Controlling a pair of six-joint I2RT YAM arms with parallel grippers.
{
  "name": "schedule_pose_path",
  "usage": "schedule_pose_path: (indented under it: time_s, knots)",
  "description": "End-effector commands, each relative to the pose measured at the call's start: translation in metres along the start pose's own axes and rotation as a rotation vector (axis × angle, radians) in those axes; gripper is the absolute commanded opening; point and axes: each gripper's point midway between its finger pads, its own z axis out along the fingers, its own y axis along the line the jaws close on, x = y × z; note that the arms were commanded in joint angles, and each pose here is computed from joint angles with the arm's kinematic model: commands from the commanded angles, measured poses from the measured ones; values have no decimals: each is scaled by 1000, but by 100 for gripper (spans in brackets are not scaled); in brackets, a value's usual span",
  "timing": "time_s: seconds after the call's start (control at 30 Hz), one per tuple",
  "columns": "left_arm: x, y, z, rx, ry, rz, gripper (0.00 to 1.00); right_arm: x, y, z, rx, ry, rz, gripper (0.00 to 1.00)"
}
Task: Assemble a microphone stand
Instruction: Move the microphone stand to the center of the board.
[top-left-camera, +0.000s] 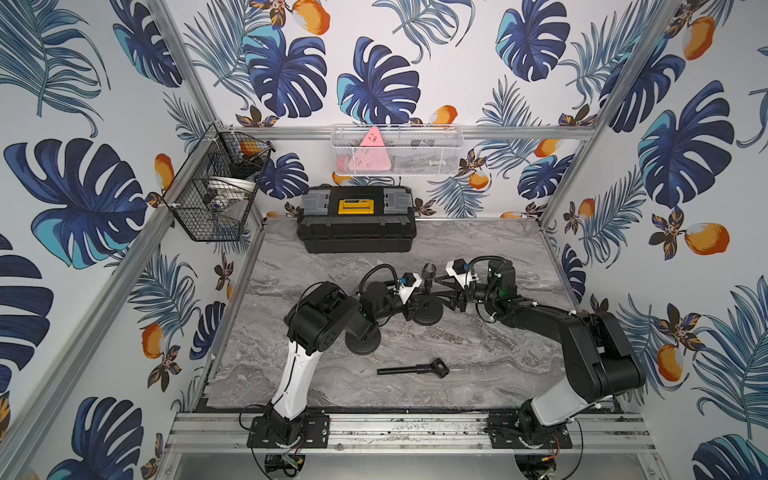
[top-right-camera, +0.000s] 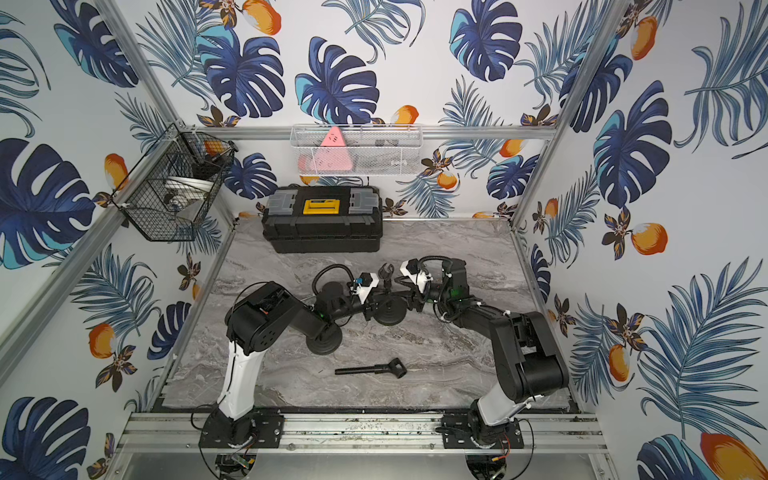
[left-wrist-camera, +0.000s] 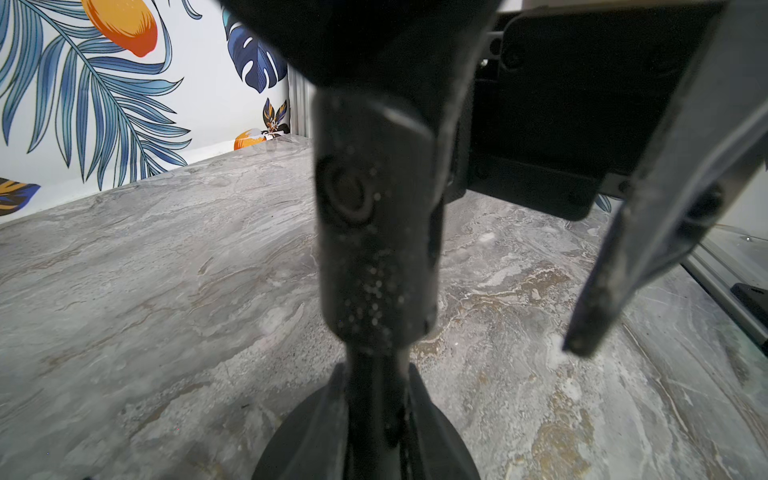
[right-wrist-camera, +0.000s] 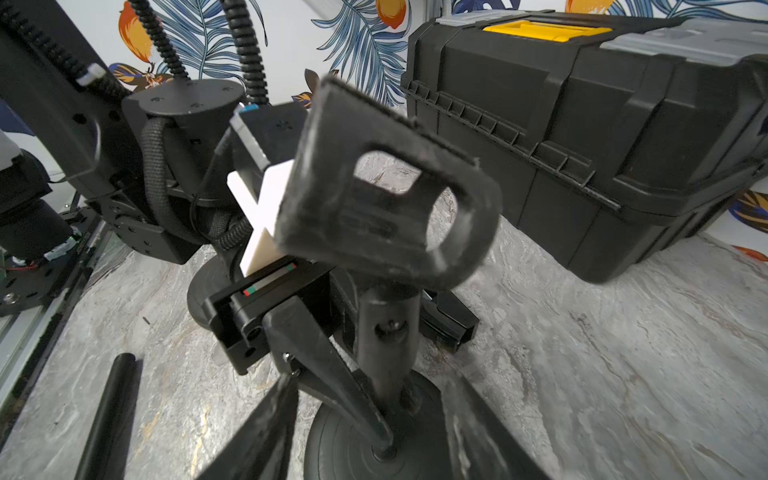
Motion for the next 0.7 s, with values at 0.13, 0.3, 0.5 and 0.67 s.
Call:
schedule_pose_path:
  time_s: [0.13, 0.3, 0.5, 0.67]
  knots:
    - [-5, -12, 6, 43, 5, 49, 15, -8, -2, 7, -44, -35, -55, 60]
    - [-2, -17, 9, 43, 23, 68, 15, -14, -3, 10, -52, -73, -57, 58]
    - [-3, -19, 7, 41, 23, 55, 15, -10, 2, 6, -35, -79, -46, 56]
    - [-2, -24, 2, 30, 23, 49, 15, -10, 10, -2, 15, -104, -33, 56]
